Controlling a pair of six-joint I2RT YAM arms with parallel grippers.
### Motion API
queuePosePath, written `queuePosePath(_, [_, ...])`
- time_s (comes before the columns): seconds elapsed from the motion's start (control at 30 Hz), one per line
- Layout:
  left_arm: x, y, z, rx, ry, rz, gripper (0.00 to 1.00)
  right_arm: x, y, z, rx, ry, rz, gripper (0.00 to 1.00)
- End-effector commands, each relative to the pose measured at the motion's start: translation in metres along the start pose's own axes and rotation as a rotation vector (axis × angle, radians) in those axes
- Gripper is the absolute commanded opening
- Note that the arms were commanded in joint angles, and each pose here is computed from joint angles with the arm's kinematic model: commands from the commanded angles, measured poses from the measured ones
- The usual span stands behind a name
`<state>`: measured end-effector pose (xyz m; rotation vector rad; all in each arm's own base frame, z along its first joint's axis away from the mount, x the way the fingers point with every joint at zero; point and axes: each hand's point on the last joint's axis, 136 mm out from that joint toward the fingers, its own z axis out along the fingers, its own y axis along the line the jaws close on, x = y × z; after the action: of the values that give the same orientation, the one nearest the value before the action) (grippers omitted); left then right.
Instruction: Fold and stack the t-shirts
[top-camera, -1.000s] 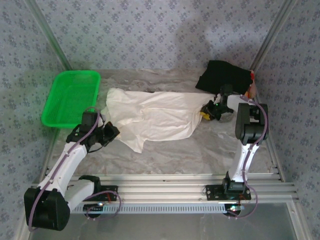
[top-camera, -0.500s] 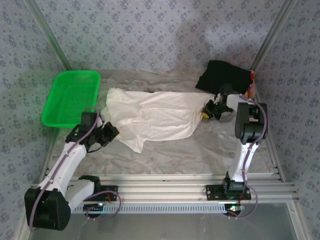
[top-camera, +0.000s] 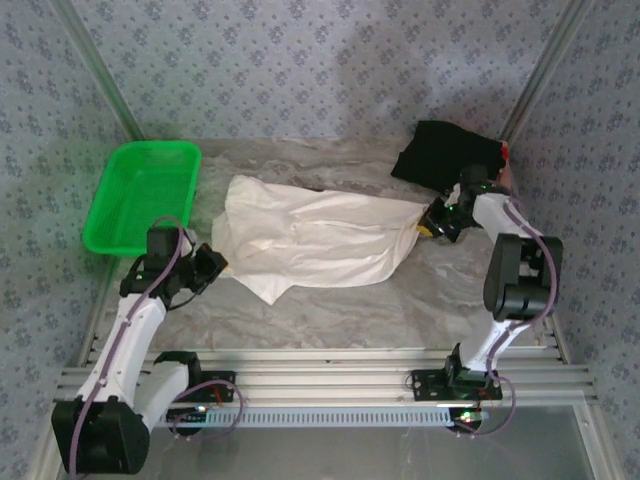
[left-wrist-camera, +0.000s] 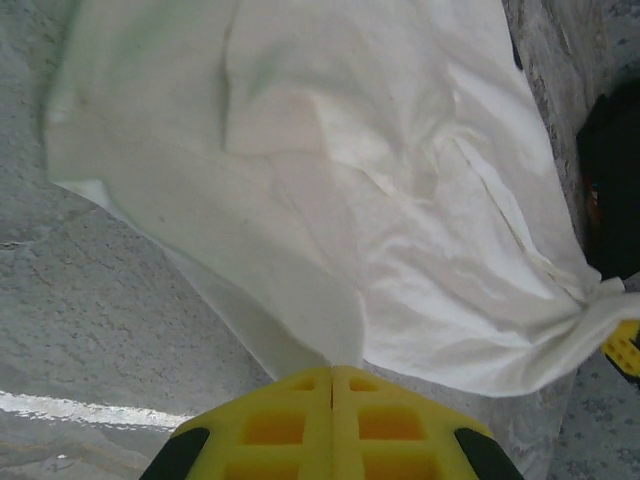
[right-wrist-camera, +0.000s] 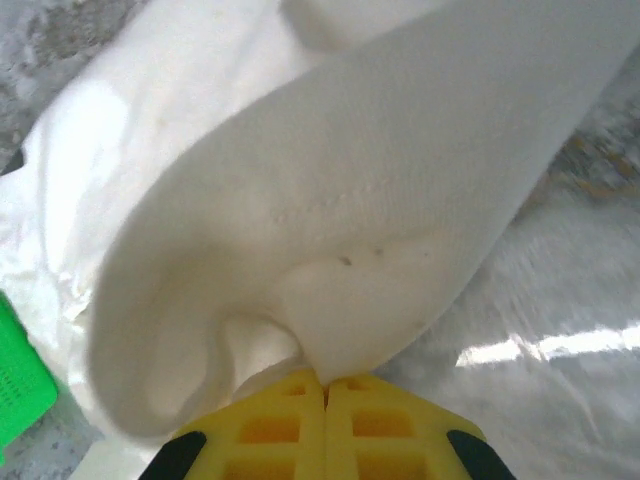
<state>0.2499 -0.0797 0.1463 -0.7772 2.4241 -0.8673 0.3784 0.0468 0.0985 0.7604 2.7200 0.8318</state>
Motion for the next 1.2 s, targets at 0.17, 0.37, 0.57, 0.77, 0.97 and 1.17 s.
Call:
queuePosePath(0.17, [0.004, -0.006, -0.011, 0.055, -0.002, 0.002, 0.00, 0.080, -0.046, -0.018, 0.039, 0.131, 0.078, 0.02])
queuePosePath(0.37, [0.010, -0.001, -0.002, 0.075, 0.021, -0.023, 0.00, 0.096, -0.067, 0.000, 0.050, 0.148, 0.105, 0.08])
queuePosePath(0.57, [0.018, -0.002, 0.000, 0.079, 0.049, -0.011, 0.00, 0.117, -0.088, 0.010, 0.091, 0.189, 0.131, 0.20])
queuePosePath(0.77, [0.020, 0.001, 0.001, 0.076, 0.054, -0.010, 0.00, 0.127, -0.101, 0.011, 0.130, 0.170, 0.143, 0.26])
queuePosePath(0.97, [0.021, 0.000, 0.003, 0.075, 0.062, -0.006, 0.00, 0.126, -0.103, 0.004, 0.139, 0.108, 0.133, 0.26])
queuePosePath(1.17, [0.022, 0.001, 0.005, 0.069, 0.069, -0.001, 0.00, 0.115, -0.101, 0.008, 0.107, 0.057, 0.132, 0.23])
